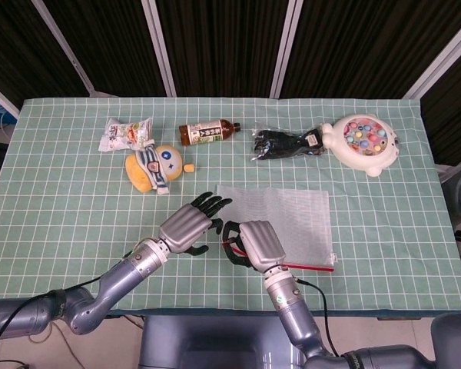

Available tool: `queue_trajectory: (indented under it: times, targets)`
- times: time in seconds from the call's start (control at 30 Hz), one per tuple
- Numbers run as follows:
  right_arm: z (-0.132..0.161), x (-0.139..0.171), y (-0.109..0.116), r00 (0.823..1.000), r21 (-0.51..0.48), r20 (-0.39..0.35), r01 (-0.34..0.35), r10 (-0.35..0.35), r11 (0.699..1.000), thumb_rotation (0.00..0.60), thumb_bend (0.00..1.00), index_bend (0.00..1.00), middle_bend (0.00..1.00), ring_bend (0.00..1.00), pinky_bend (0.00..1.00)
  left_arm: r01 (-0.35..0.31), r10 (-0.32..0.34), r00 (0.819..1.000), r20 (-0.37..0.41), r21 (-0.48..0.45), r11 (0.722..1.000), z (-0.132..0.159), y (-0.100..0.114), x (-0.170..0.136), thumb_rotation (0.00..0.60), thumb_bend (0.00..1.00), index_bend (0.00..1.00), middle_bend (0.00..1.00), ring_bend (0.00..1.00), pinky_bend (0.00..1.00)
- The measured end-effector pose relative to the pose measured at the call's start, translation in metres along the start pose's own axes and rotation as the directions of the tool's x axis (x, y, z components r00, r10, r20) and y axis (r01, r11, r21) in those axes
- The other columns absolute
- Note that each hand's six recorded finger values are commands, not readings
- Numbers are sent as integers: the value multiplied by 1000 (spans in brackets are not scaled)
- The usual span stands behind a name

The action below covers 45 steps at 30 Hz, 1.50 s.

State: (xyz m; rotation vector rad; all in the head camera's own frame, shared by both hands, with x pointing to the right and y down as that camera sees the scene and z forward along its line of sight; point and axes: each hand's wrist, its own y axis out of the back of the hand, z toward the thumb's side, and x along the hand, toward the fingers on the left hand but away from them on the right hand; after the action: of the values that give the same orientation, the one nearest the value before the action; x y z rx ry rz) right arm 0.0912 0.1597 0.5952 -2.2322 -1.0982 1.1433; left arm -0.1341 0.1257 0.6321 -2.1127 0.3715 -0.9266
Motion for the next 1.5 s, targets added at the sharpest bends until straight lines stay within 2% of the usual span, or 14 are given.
queue_trajectory:
  times: [0.67, 0.9, 1.1, 1.5]
  targets:
    - [0, 3, 8, 1000, -18, 2, 4, -4, 1000, 600, 590, 719, 1000, 1000, 1000, -16, 16, 1000, 20, -14, 1000, 25, -12, 19, 600, 274, 490, 26, 0, 0]
    - [-1, 3, 10, 1000, -17, 5, 5, -5, 1000, 600, 590, 720, 1000, 1000, 1000, -27, 27, 1000, 10, -32, 999, 27, -13, 24, 600, 286, 509, 28, 0, 0]
    - [-2, 4, 10, 1000, -18, 7, 3, -3, 1000, 600, 590, 720, 1000, 1000, 1000, -41, 41, 999, -1, -46, 998, 28, -15, 26, 600, 345, 532, 37, 0, 0]
    - [0, 4, 9, 1000, -17, 3, 2, -1, 1000, 600, 591, 721, 1000, 1000, 1000, -53, 53, 999, -4, -82, 995, 32, -15, 31, 600, 364, 558, 44, 0, 0]
